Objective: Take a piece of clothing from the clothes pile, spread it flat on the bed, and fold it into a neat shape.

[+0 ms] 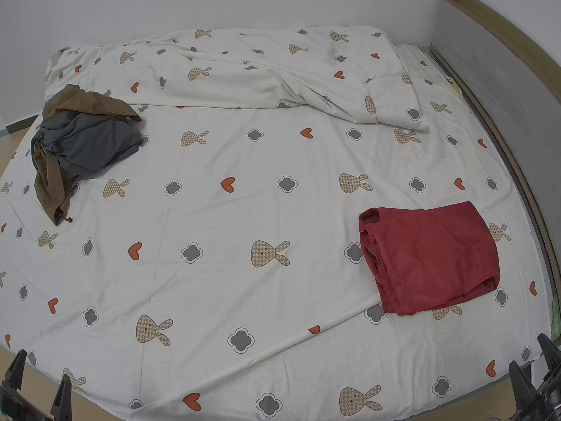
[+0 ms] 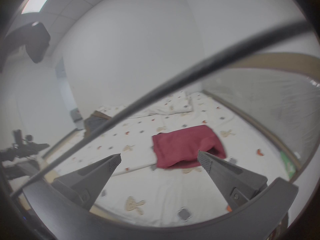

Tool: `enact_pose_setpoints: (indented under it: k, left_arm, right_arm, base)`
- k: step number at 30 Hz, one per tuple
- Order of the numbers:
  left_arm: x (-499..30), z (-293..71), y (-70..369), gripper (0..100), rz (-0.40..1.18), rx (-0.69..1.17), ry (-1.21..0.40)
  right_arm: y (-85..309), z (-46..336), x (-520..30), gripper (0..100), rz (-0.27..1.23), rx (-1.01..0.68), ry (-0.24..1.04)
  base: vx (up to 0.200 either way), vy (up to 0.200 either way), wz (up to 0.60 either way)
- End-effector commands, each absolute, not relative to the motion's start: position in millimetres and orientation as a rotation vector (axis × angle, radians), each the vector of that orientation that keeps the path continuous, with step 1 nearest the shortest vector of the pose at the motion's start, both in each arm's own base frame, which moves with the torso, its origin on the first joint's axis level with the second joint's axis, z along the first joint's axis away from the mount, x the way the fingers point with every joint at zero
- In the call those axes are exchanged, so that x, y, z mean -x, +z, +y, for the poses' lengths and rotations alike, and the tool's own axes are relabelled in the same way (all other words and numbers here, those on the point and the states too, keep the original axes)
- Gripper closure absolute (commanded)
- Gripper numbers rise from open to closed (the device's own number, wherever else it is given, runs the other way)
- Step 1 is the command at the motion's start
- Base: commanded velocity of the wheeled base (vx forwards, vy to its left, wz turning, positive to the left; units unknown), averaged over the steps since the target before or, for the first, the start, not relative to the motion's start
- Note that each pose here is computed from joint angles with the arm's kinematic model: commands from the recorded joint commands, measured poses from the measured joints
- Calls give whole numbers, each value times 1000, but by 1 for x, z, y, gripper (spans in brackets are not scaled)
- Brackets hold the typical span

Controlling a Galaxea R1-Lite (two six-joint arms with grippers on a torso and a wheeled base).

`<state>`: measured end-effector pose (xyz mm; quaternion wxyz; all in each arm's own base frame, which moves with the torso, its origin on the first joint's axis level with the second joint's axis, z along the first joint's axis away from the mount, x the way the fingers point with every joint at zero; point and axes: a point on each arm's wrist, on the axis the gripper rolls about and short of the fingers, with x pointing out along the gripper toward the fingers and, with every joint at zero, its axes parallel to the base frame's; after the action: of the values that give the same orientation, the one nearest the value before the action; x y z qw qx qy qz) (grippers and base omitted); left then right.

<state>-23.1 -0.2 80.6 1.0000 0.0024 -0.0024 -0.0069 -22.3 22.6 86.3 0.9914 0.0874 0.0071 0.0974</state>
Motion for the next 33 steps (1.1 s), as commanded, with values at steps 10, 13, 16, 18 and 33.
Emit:
enact_pose_setpoints:
  k: [10,13,16,18,33]
  left_arm:
    - [23,0,76,0,2,-2,-12]
    - [23,0,76,0,2,-2,-12]
    - [23,0,76,0,2,-2,-12]
    - [23,0,76,0,2,-2,-12]
    - [23,0,76,0,2,-2,-12]
  right_arm:
    - [121,23,39,0,161,-257,589]
    - [110,23,36,0,172,-181,583]
    - [94,23,30,0,187,-109,540]
    - [91,25,31,0,113,-26,422]
    - [84,13,18,0,-41,75,55]
  base:
    - [0,0,0]
    - [0,0,0]
    - [0,0,0]
    - [0,0,0]
    - [0,0,0]
